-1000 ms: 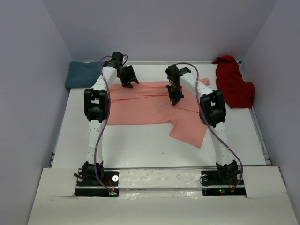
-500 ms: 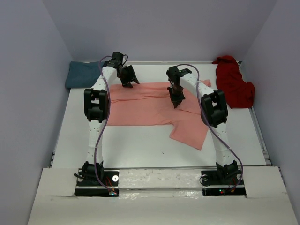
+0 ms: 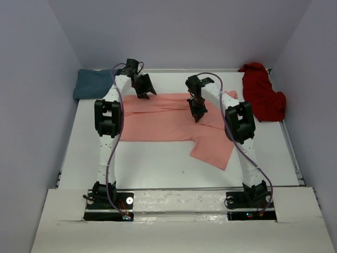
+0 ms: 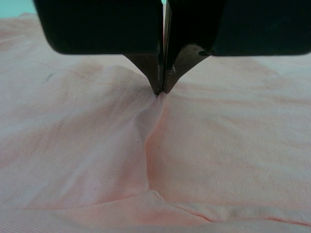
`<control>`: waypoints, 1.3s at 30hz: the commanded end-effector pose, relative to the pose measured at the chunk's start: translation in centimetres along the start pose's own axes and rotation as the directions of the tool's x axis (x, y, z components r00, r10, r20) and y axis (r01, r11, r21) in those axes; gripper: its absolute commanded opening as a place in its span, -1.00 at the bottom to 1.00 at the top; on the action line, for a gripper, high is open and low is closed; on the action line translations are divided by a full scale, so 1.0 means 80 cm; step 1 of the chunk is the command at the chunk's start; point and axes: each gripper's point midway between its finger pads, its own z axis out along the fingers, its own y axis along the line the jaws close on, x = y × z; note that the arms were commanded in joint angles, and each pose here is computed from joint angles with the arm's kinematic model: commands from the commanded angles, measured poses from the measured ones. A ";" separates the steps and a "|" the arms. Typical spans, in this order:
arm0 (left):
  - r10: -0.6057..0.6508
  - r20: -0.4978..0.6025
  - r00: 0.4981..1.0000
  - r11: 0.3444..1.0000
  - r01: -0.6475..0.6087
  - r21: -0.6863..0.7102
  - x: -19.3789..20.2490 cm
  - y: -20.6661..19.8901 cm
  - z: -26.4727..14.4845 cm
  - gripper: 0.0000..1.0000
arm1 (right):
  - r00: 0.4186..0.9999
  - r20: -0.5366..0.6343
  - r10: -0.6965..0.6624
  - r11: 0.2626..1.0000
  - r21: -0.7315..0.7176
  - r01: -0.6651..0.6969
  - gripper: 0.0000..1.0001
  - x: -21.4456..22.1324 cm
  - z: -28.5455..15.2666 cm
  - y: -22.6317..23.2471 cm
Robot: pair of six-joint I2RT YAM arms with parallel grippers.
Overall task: Fold and stack the t-shirts
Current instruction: Fold the tshirt
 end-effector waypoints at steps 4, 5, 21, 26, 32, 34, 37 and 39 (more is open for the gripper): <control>-0.020 -0.040 0.999 0.999 0.018 -0.048 0.009 0.021 0.011 0.19 | 0.999 0.031 -0.013 1.000 -0.012 0.013 -0.96 -0.002 -0.030 0.007; -0.018 -0.040 0.999 0.998 0.016 -0.067 0.010 0.027 0.014 0.19 | 0.999 0.033 -0.013 1.000 -0.012 0.013 -0.96 -0.003 -0.030 0.008; -0.079 -0.057 0.995 0.974 0.065 -0.216 0.024 0.078 0.039 0.17 | 1.000 0.026 -0.005 1.000 -0.006 0.006 -0.96 0.005 -0.047 0.004; -0.083 -0.060 0.995 0.975 0.069 -0.213 0.025 0.078 0.042 0.17 | 1.000 0.019 0.001 1.000 -0.017 0.000 -0.96 0.012 -0.059 0.005; -0.084 -0.059 0.995 0.975 0.070 -0.212 0.024 0.078 0.041 0.17 | 1.000 -0.001 -0.009 1.000 -0.015 0.009 -0.96 0.025 -0.062 0.014; -0.084 -0.059 0.995 0.975 0.070 -0.211 0.025 0.077 0.041 0.17 | 1.000 -0.022 -0.006 0.999 -0.048 0.005 -0.96 0.031 -0.059 0.021; -0.083 -0.058 0.995 0.976 0.070 -0.208 0.024 0.076 0.041 0.17 | 0.999 -0.041 -0.013 0.998 -0.058 0.010 -0.96 0.038 -0.053 0.028; -0.083 -0.058 0.995 0.976 0.070 -0.208 0.024 0.076 0.040 0.17 | 0.999 -0.050 -0.012 0.998 -0.066 0.008 -0.96 0.041 -0.049 0.030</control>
